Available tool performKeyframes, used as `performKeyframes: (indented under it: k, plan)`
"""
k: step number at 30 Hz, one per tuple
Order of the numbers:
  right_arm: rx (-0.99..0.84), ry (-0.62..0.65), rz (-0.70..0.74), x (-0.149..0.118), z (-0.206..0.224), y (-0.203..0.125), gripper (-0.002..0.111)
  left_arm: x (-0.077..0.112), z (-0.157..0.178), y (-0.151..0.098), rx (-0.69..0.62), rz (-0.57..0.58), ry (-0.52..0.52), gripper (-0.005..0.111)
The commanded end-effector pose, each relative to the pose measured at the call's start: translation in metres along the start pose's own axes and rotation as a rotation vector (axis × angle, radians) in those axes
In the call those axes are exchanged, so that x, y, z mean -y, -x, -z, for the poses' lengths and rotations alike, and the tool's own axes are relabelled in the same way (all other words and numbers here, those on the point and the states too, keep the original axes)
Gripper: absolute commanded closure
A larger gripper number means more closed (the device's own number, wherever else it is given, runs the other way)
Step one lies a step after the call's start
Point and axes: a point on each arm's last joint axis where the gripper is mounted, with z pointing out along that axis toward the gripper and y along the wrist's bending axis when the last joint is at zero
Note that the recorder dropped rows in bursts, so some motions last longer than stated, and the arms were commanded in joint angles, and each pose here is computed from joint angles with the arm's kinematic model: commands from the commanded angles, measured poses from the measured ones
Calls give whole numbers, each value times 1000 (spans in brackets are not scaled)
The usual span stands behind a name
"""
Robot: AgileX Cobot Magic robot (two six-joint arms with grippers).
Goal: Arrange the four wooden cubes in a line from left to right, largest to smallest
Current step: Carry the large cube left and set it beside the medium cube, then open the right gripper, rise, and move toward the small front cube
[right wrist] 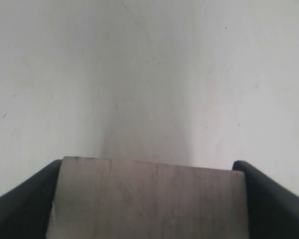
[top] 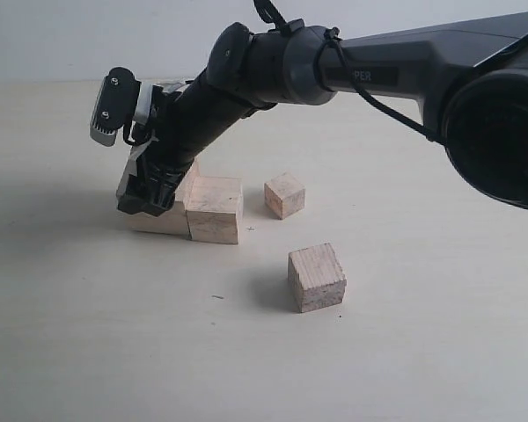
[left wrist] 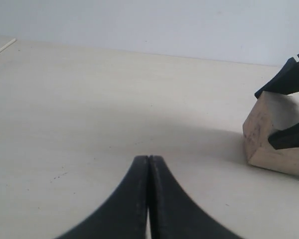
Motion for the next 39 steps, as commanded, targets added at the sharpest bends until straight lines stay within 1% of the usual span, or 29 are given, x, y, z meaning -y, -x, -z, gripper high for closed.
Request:
performKeyframes:
  k: [1, 9, 12, 15, 17, 20, 21, 23, 26, 30, 33, 34, 36, 39]
  plan:
    - [7, 39, 67, -2, 10, 6, 108, 0, 0, 0, 12, -5, -5, 107]
    - [12, 87, 114, -6, 10, 6, 108, 0, 0, 0, 12, -5, -5, 107]
    - [12, 89, 109, -6, 9, 5, 104, 0, 0, 0, 12, -5, -5, 107]
    - [19, 92, 101, -7, 9, 6, 93, 0, 0, 0, 12, -5, -5, 107]
    - [40, 97, 78, -7, 9, 8, 81, 0, 0, 0, 12, -5, -5, 107]
    - [77, 102, 36, -8, 9, 11, 57, 0, 0, 0, 12, -5, -5, 107]
    - [95, 99, 16, -7, 10, 13, 43, 0, 0, 0, 12, -5, -5, 107]
    - [94, 71, 19, -5, 9, 13, 34, 0, 0, 0, 12, -5, -5, 107]
    - [61, 55, 47, -3, 9, 10, 34, 0, 0, 0, 12, -5, -5, 107]
    - [21, 66, 84, -4, 9, 6, 34, 0, 0, 0, 12, -5, -5, 107]
    - [18, 66, 32, -4, 9, 6, 34, 0, 0, 0, 12, -5, -5, 107]
    - [26, 68, 23, -4, 9, 7, 31, 0, 0, 0, 12, -5, -5, 107]
    - [43, 71, -23, -5, 9, 8, 23, 0, 0, 0, 12, -5, -5, 107]
    - [52, 68, -33, -4, 9, 9, 12, 0, 0, 0, 12, -5, -5, 107]
